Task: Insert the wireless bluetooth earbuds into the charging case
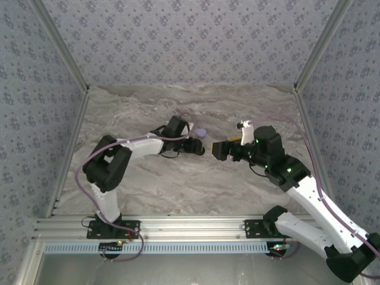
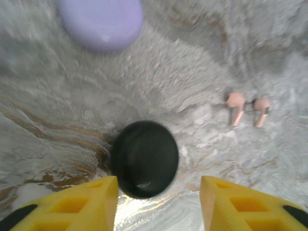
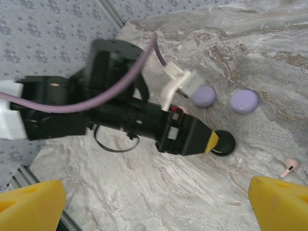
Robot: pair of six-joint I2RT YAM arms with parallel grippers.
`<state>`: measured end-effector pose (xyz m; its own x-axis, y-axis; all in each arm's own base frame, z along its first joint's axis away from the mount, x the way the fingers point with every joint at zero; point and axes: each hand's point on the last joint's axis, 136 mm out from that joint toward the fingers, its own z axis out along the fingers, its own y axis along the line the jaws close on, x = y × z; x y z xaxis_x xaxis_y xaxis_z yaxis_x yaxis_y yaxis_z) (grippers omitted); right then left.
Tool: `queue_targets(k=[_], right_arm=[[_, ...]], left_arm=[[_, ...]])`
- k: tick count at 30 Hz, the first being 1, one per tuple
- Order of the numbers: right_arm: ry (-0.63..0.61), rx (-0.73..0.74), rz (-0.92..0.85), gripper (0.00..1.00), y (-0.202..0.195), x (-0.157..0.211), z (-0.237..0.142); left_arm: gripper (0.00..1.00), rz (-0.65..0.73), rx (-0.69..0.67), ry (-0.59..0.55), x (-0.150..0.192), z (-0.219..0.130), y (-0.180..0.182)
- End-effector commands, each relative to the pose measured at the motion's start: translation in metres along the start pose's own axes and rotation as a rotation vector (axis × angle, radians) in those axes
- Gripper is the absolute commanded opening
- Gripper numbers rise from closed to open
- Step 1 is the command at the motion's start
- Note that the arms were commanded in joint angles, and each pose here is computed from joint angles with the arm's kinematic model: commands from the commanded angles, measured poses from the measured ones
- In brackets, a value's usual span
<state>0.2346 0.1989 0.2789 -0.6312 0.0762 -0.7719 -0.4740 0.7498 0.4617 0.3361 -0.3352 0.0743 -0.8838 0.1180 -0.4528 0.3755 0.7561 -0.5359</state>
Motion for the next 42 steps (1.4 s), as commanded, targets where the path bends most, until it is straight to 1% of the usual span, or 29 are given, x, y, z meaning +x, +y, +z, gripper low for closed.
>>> queue_targets(k=[1, 4, 6, 9, 10, 12, 14, 16, 18, 21, 24, 26, 29, 30, 33, 35, 39, 42], right_arm=[[0.059, 0.036, -0.056, 1.00, 0.001, -0.002, 0.000], [0.108, 0.085, -0.113, 1.00, -0.004, -0.005, 0.013], [0.150, 0.100, -0.189, 1.00, -0.004, -0.005, 0.025], [0.243, 0.078, -0.379, 1.00, 0.001, 0.001, 0.047], [0.259, 0.069, -0.445, 1.00, 0.003, -0.003, 0.054], [0.318, 0.058, -0.529, 1.00, 0.001, 0.002, 0.072], [0.377, 0.056, -0.546, 1.00, -0.002, 0.004, 0.092], [0.429, 0.068, -0.479, 1.00, -0.003, 0.004, 0.113], [0.470, 0.120, -0.370, 1.00, -0.007, 0.006, 0.133], [0.511, 0.204, -0.205, 0.99, -0.012, 0.018, 0.164], [0.543, 0.271, -0.121, 0.97, -0.012, 0.036, 0.197], [0.557, 0.322, -0.100, 0.95, -0.014, 0.048, 0.216], [0.544, 0.417, -0.075, 0.94, -0.021, 0.060, 0.238], [0.541, 0.440, -0.067, 0.92, -0.024, 0.064, 0.245], [0.532, 0.491, -0.044, 0.90, -0.027, 0.072, 0.265], [0.536, 0.526, -0.037, 0.89, -0.029, 0.077, 0.275], [0.566, 0.573, -0.028, 0.83, -0.033, 0.091, 0.291], [0.560, 0.598, 0.015, 0.80, -0.038, 0.099, 0.300]], left_arm=[[0.52, 0.067, 0.015, -0.114, -0.032, -0.048, -0.017], [0.56, 0.081, 0.008, -0.177, -0.041, -0.080, -0.017], [0.59, 0.080, -0.006, -0.223, -0.045, -0.103, -0.013], [0.64, 0.043, -0.029, -0.293, -0.048, -0.139, 0.003], [0.66, 0.024, -0.042, -0.316, -0.048, -0.151, 0.011], [0.69, -0.009, -0.067, -0.356, -0.046, -0.172, 0.025], [0.72, -0.042, -0.098, -0.393, -0.043, -0.193, 0.040], [0.76, -0.085, -0.133, -0.429, -0.036, -0.212, 0.057], [0.79, -0.138, -0.166, -0.467, -0.029, -0.228, 0.072], [0.86, -0.219, -0.236, -0.524, -0.017, -0.248, 0.096], [0.90, -0.274, -0.302, -0.561, -0.006, -0.261, 0.113], [0.91, -0.294, -0.330, -0.571, 0.000, -0.268, 0.120], [0.92, -0.303, -0.365, -0.571, 0.007, -0.276, 0.125], [0.92, -0.301, -0.378, -0.567, 0.010, -0.278, 0.127], [0.93, -0.294, -0.403, -0.561, 0.016, -0.282, 0.129], [0.93, -0.296, -0.407, -0.559, 0.020, -0.283, 0.131], [0.94, -0.291, -0.405, -0.552, 0.024, -0.282, 0.130], [0.95, -0.289, -0.398, -0.541, 0.026, -0.280, 0.130]])
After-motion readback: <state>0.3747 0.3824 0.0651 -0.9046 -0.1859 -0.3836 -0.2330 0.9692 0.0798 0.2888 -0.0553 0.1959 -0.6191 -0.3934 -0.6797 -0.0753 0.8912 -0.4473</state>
